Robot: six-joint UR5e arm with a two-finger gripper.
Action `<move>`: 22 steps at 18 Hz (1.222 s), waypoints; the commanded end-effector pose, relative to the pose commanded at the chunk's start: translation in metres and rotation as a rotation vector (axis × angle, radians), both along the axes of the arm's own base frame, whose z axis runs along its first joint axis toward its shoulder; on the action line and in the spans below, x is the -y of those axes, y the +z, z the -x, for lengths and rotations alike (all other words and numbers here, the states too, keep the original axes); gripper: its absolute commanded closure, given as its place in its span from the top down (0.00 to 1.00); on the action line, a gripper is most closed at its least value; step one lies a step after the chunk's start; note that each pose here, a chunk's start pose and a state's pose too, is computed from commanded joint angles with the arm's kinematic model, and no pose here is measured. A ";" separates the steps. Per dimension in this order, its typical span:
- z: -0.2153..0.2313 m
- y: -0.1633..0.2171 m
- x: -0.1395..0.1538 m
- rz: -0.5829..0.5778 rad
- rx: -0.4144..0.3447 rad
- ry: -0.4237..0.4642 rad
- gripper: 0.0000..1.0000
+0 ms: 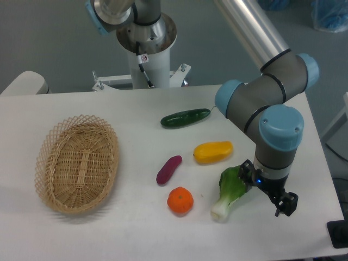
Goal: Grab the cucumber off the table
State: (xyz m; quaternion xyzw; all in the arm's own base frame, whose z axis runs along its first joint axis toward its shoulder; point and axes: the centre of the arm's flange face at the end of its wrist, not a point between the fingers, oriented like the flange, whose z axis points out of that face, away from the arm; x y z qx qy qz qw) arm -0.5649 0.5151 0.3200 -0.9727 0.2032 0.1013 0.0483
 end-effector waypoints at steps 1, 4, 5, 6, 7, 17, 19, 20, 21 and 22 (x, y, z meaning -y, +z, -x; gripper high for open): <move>0.000 -0.001 0.000 0.000 0.000 0.000 1.00; 0.000 0.000 0.000 0.001 0.001 0.001 1.00; 0.000 0.000 0.000 0.001 0.003 0.003 1.00; -0.001 -0.001 -0.001 -0.001 0.005 0.013 1.00; -0.001 -0.002 -0.001 -0.002 0.006 0.029 1.00; -0.003 -0.007 -0.001 -0.059 -0.030 0.102 1.00; -0.006 -0.007 -0.004 -0.061 -0.023 0.101 1.00; -0.011 -0.006 -0.009 -0.063 -0.023 0.096 1.00; -0.015 -0.004 -0.012 -0.060 -0.024 0.092 1.00; -0.019 -0.001 -0.014 -0.057 -0.024 0.087 1.00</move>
